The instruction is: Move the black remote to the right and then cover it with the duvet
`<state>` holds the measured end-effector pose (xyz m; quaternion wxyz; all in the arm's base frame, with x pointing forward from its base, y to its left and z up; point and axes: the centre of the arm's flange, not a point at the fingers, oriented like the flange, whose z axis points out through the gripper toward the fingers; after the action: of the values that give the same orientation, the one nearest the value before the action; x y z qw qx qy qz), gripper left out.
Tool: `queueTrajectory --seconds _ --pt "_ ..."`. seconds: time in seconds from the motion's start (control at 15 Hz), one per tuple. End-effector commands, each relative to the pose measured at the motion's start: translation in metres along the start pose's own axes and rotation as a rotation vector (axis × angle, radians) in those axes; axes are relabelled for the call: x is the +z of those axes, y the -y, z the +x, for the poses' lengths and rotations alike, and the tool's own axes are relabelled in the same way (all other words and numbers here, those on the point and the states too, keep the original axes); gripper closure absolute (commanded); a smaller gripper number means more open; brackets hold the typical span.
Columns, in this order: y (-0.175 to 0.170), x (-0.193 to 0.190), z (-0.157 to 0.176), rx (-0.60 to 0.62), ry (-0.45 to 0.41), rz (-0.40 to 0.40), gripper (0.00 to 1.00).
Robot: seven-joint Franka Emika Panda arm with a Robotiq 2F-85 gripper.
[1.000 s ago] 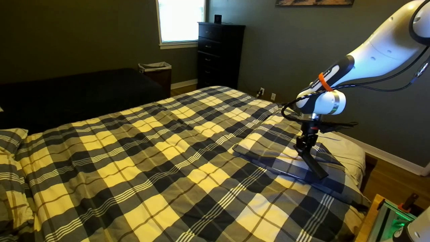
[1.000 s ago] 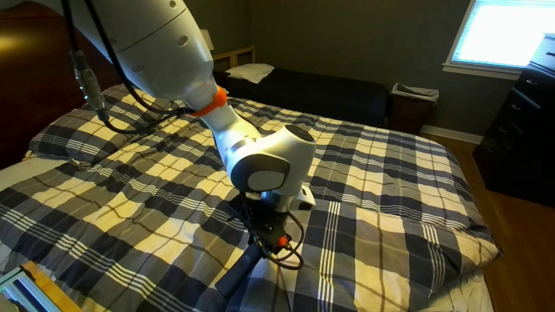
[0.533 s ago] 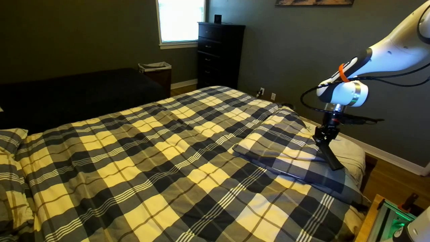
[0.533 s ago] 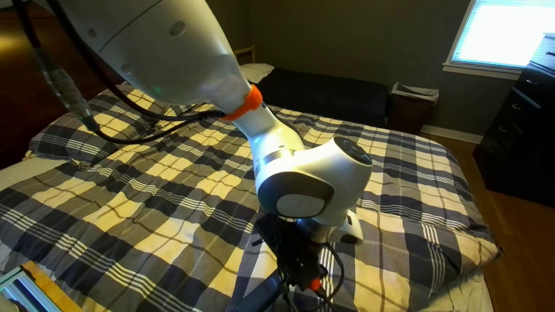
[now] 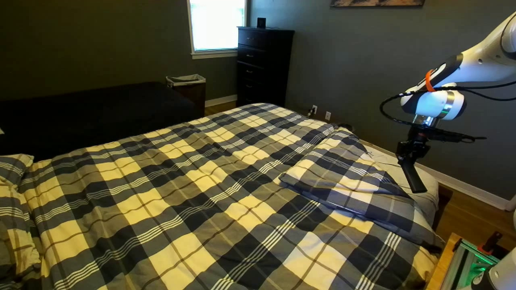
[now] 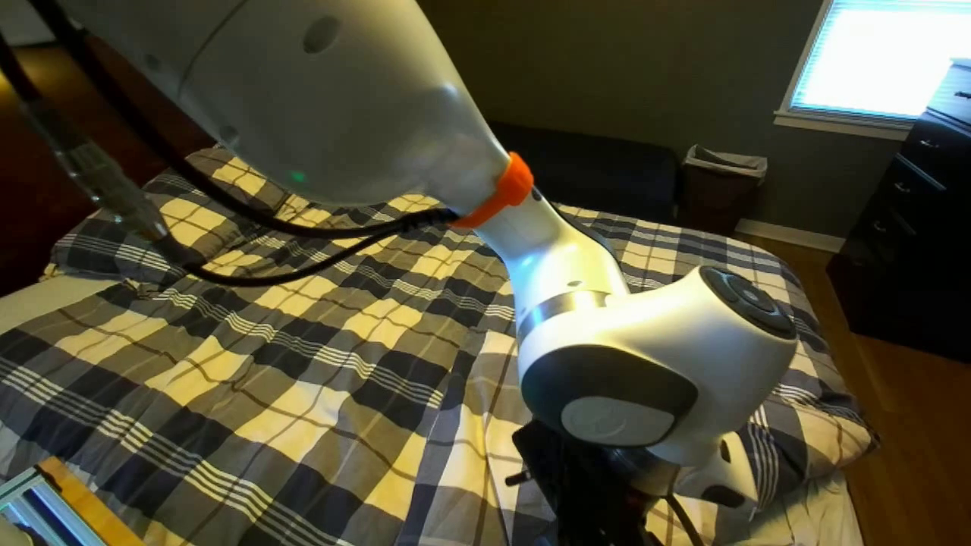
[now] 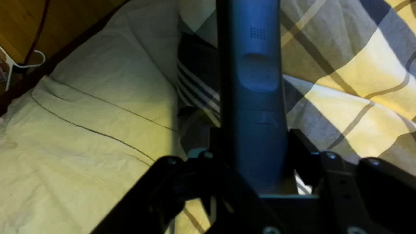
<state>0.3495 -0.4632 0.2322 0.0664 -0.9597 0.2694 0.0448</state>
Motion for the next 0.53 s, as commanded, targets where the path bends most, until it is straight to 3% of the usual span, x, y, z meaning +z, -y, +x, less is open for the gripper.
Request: queueTrajectory --seconds 0.0,0.07,0.47 --pt "-0.039 -0.012 0.019 0.067 -0.032 0.057 0.71" --pt "-0.021 -0.007 0.005 0.043 -0.029 0.009 0.46" --pt "-0.034 -0.012 0.010 0.064 -0.038 0.029 0.46"
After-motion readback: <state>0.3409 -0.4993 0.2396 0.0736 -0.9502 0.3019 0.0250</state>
